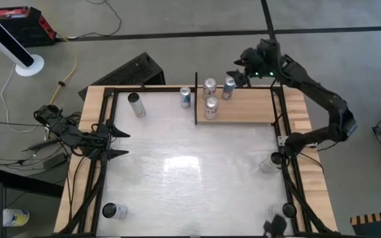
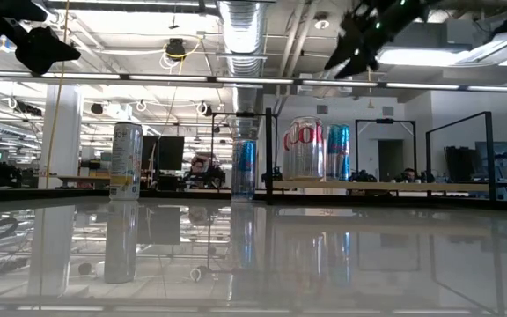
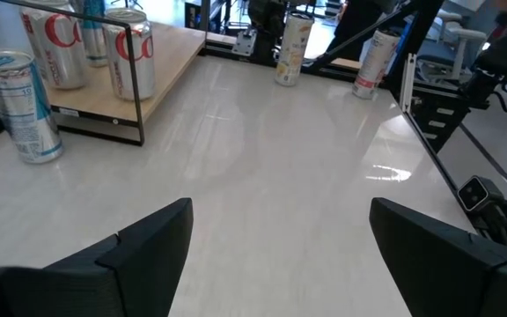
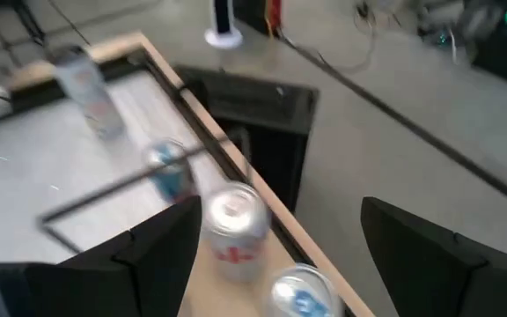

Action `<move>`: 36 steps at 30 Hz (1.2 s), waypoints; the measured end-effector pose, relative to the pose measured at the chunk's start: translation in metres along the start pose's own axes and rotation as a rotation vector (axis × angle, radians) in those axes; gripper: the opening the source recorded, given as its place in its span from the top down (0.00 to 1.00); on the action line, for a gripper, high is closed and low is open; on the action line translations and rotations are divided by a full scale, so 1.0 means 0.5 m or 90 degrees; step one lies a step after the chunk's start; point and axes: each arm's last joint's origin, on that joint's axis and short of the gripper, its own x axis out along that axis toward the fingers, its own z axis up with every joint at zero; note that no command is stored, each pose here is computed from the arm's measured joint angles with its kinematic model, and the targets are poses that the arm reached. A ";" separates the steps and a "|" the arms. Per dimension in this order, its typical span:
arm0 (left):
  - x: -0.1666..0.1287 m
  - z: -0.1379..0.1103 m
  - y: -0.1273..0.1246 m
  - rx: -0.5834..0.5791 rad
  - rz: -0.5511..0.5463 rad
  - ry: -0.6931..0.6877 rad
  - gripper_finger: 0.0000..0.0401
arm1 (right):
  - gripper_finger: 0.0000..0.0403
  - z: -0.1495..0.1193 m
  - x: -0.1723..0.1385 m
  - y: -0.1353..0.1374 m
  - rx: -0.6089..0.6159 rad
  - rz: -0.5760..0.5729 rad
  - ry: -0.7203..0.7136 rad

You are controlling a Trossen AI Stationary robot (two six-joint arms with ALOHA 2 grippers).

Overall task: Place canned beverage on shelf
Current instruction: Put the blue can on the shelf

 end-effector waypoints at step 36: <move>0.002 0.006 0.000 -0.012 0.032 -0.025 0.18 | 0.19 -0.355 -0.252 0.616 -0.111 0.346 -0.066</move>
